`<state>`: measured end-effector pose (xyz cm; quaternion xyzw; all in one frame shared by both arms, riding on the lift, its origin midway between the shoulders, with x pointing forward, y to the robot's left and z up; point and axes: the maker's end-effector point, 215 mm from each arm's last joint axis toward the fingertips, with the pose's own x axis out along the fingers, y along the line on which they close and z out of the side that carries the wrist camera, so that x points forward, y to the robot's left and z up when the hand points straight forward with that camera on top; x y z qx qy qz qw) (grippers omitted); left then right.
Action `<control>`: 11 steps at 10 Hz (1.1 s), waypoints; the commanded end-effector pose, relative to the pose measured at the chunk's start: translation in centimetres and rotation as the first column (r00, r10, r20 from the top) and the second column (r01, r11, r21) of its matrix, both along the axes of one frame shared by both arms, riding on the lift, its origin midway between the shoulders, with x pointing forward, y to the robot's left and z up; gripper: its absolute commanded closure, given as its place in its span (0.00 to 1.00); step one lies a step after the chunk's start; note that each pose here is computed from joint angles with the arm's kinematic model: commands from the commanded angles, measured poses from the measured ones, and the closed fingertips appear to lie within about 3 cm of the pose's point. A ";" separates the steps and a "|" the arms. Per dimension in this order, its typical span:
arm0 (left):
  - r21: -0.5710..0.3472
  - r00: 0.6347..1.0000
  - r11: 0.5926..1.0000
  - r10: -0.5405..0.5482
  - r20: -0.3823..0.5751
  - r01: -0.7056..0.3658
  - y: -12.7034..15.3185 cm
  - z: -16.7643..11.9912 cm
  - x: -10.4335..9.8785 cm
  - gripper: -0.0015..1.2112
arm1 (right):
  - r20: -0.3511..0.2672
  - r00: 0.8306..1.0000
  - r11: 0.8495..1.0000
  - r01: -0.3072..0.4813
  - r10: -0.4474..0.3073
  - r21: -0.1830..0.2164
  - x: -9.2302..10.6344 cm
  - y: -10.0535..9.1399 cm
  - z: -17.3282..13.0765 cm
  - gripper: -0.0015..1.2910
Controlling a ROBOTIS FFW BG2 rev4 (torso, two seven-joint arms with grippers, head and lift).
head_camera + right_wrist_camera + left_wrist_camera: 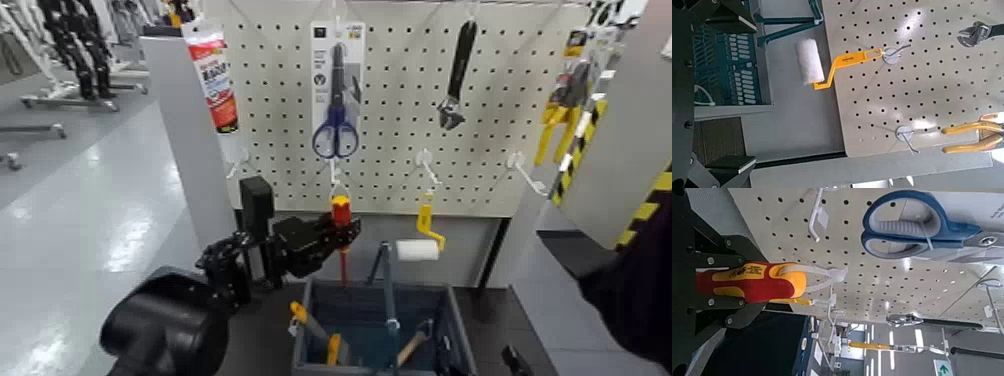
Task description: Put the red screwdriver into the crate.
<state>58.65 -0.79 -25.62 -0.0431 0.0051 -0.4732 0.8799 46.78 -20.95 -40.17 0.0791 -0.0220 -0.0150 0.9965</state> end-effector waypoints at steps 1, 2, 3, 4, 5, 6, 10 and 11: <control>-0.079 0.995 0.997 -0.003 -0.103 -0.005 -0.1 -2.4 -1.4 0.95 | 0.000 1.000 1.000 -0.001 0.001 0.000 0.0 0.1 0.0 0.10; -0.103 0.991 0.994 0.005 -0.134 -0.019 0.0 -3.5 -1.8 0.95 | -0.001 1.000 1.000 -0.001 0.001 0.000 0.0 0.1 -0.1 0.10; -0.112 0.987 0.993 0.004 -0.160 -0.022 -0.2 -4.5 -2.2 0.95 | -0.001 1.000 1.000 -0.001 0.001 0.000 0.0 0.1 -0.1 0.10; -0.122 0.982 0.992 0.002 -0.190 -0.026 -0.3 -5.8 -2.4 0.95 | 0.000 1.000 1.000 -0.001 0.001 0.000 0.0 0.1 0.0 0.10; -0.150 0.973 0.988 -0.002 -0.232 -0.033 -0.5 -7.0 -2.6 0.95 | 0.000 1.000 1.000 -0.002 0.002 0.001 0.0 0.1 0.0 0.10; -0.178 0.961 0.983 -0.008 -0.278 -0.043 -0.6 -8.3 -2.9 0.95 | 0.000 1.000 1.000 -0.002 0.002 0.001 0.0 0.1 0.0 0.10; -0.198 0.926 0.978 -0.012 -0.376 -0.067 -1.5 -11.9 -3.8 0.91 | -0.002 1.000 1.000 -0.003 0.003 0.003 0.0 0.2 -0.1 0.11; -0.199 0.923 0.977 -0.013 -0.385 -0.070 -1.6 -12.1 -3.8 0.71 | 0.000 1.000 1.000 -0.002 0.002 0.006 0.0 0.2 0.0 0.10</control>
